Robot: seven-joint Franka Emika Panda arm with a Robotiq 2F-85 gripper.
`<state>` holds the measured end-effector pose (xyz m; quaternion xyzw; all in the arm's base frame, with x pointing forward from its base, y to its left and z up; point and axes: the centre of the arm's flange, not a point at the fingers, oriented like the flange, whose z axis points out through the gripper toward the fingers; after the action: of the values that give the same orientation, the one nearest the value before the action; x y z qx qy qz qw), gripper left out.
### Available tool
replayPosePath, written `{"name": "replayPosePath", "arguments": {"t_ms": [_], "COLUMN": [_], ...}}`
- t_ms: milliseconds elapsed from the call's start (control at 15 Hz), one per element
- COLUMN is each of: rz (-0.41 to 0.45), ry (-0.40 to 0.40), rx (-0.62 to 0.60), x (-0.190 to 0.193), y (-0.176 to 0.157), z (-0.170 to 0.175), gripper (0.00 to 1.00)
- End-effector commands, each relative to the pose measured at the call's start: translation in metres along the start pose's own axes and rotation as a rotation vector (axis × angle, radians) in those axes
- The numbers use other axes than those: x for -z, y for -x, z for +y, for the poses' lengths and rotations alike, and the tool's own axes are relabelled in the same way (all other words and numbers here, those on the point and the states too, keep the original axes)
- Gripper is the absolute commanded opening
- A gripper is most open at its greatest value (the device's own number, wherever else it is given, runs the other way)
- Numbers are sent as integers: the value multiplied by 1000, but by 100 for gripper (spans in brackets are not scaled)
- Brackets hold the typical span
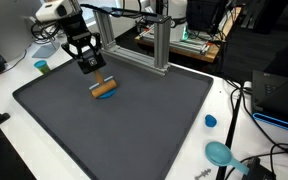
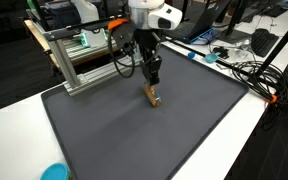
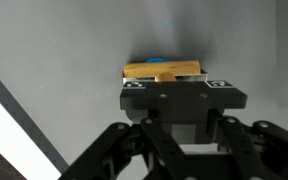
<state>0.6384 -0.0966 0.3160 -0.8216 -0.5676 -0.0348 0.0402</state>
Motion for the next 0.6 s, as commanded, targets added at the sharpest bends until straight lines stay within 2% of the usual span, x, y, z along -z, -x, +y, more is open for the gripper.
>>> {"name": "replayPosePath", "arguments": {"t_ms": [0,533], "rz": [25,73], "ry": [32,49], "rx": [61,108], "x": [-11,-21], "y": [-12,-10], "z": [-14,-45], "gripper": [22,22]}}
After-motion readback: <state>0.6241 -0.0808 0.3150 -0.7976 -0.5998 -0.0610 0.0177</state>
